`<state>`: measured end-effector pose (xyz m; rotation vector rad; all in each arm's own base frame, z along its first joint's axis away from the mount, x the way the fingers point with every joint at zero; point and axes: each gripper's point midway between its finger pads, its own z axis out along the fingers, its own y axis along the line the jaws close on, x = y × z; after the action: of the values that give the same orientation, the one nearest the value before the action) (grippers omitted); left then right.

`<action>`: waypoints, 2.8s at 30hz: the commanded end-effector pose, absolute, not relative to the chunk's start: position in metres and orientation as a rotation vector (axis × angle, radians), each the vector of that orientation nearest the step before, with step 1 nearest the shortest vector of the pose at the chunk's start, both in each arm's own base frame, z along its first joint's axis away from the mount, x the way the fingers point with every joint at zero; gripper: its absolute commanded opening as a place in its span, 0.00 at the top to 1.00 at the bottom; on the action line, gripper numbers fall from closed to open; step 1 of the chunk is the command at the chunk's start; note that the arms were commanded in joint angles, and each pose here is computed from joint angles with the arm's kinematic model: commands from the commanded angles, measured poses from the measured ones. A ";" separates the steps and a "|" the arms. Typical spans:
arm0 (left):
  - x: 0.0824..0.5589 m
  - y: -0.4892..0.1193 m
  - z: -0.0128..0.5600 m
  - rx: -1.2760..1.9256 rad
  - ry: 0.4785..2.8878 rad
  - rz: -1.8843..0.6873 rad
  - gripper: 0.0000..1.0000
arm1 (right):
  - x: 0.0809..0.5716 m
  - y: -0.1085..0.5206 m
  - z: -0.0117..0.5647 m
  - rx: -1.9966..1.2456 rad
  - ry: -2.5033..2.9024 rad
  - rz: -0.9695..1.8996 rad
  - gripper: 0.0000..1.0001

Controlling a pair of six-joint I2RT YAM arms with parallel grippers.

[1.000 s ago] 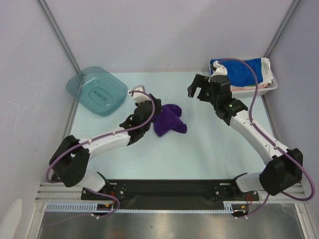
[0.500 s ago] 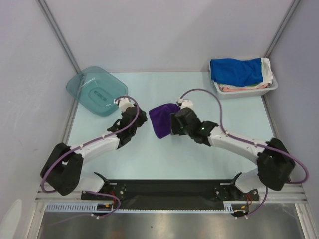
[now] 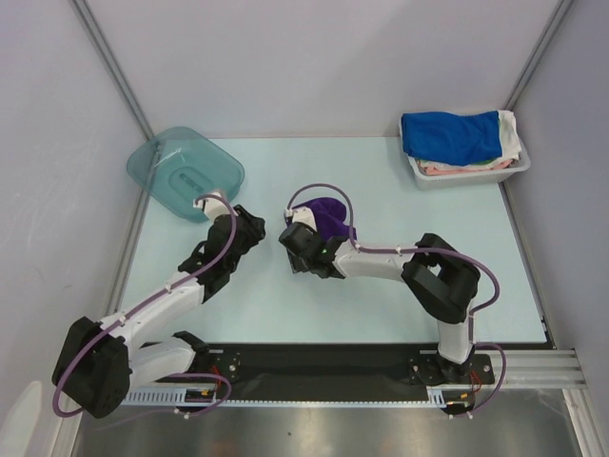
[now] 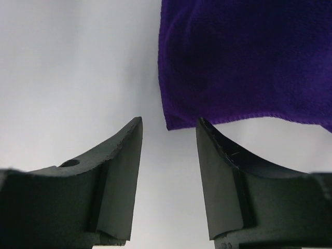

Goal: Fold and stack the towels
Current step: Move the towel to the center of the board, then flatten out the crumpled towel

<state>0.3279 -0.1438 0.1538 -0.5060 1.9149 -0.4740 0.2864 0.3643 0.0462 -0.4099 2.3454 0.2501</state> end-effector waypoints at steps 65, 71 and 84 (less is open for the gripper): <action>0.364 -0.304 0.089 -0.099 2.174 -0.871 0.59 | 0.355 0.122 0.242 0.199 2.029 0.182 0.95; 0.372 -0.296 0.109 -0.131 2.105 -0.851 0.64 | 0.357 0.123 0.246 0.198 2.024 0.185 0.95; 0.376 -0.279 0.130 -0.328 2.059 -0.896 0.59 | 0.357 0.125 0.243 0.202 2.032 0.191 0.96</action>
<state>0.3631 -0.2825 0.1111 -0.2420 2.1225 -0.8638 0.3479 0.1208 0.2202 0.1894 2.0965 0.1548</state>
